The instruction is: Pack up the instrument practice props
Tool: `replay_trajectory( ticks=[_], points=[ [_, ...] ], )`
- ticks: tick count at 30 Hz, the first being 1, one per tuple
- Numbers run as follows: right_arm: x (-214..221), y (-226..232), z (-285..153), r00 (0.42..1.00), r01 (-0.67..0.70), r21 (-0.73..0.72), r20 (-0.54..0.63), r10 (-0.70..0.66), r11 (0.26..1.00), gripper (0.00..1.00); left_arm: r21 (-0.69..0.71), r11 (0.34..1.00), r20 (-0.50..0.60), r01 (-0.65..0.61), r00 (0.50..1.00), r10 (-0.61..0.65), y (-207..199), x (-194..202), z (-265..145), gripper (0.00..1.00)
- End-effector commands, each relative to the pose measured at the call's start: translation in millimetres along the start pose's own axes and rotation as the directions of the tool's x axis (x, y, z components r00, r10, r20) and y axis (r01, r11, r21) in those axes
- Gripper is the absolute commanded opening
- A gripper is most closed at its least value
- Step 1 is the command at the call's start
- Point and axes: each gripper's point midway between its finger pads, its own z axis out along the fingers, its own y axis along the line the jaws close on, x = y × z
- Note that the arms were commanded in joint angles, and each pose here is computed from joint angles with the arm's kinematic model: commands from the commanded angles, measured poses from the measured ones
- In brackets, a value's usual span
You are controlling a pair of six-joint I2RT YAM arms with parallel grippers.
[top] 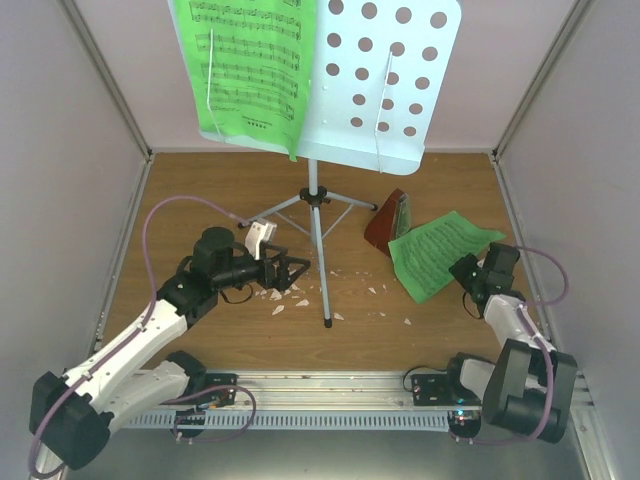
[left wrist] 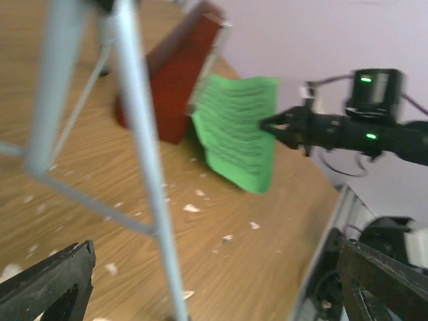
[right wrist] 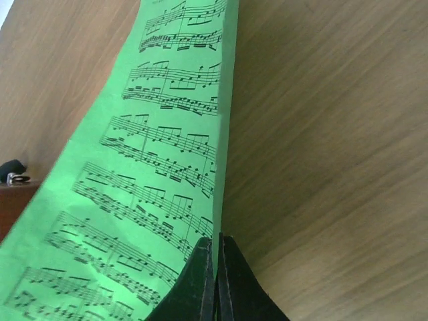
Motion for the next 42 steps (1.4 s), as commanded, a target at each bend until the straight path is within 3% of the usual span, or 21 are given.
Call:
replay_trajectory(
  ticks=[1,11,14,17,18,20,22,26,28,32,36,42],
  points=[
    [-7.4,-18.0,-11.7,0.998,0.017,0.085,0.063,-0.022,0.996,0.00,-0.095,0.992,0.086,0.085,0.993,-0.077,31.0,-8.0,-11.4,0.99],
    [-22.1,-32.2,-24.6,0.986,0.076,0.184,0.132,-0.102,0.980,0.01,-0.180,0.979,0.094,0.093,0.993,-0.077,52.8,-7.8,-14.3,0.99],
    [-22.5,-30.5,-23.6,0.986,0.081,0.175,0.127,-0.104,0.981,0.06,-0.203,0.975,0.104,0.093,0.992,-0.073,56.6,-9.1,-17.3,0.99],
    [-23.5,-29.3,-24.0,0.986,0.081,0.171,0.132,-0.104,0.982,0.17,-0.237,0.967,0.124,0.095,0.990,-0.067,60.7,-12.8,-22.6,0.99],
    [-25.1,-28.8,-25.3,0.984,0.083,0.170,0.143,-0.108,0.982,0.26,-0.250,0.963,0.146,0.098,0.987,-0.062,60.9,-16.0,-27.5,0.99],
    [-32.8,-25.6,-33.4,0.975,0.086,0.170,0.189,-0.118,0.982,0.61,-0.273,0.957,0.192,0.099,0.980,-0.046,61.4,-21.6,-37.7,0.99],
    [-42.3,-19.5,-44.8,0.961,0.094,0.160,0.244,-0.131,0.983,0.79,-0.296,0.950,0.237,0.101,0.971,-0.029,61.2,-29.4,-49.6,0.99],
    [-68.3,1.9,-79.1,0.911,0.110,0.118,0.385,-0.147,0.987,0.86,-0.328,0.938,0.255,0.109,0.967,-0.023,67.8,-39.2,-61.5,0.99],
    [-78.6,30.5,-95.9,0.883,0.194,0.033,0.429,-0.189,0.981,0.88,-0.298,0.945,0.265,0.135,0.963,-0.053,72.6,-40.8,-63.0,0.99],
    [-71.2,97.3,-101.3,0.857,0.443,-0.201,0.382,-0.347,0.874,0.91,-0.216,0.952,0.318,0.215,0.938,-0.140,88.6,-41.9,-68.4,0.99],
    [-24.5,142.5,-80.1,0.834,0.552,-0.380,0.247,-0.493,0.742,0.89,-0.247,0.936,0.373,0.252,0.916,-0.148,102.9,-46.9,-80.6,0.99],
    [87.2,204.0,-70.3,0.673,0.703,-0.483,0.215,-0.708,0.522,0.88,-0.358,0.906,0.390,0.225,0.918,-0.074,105.6,-53.5,-100.8,0.99]
  ],
)
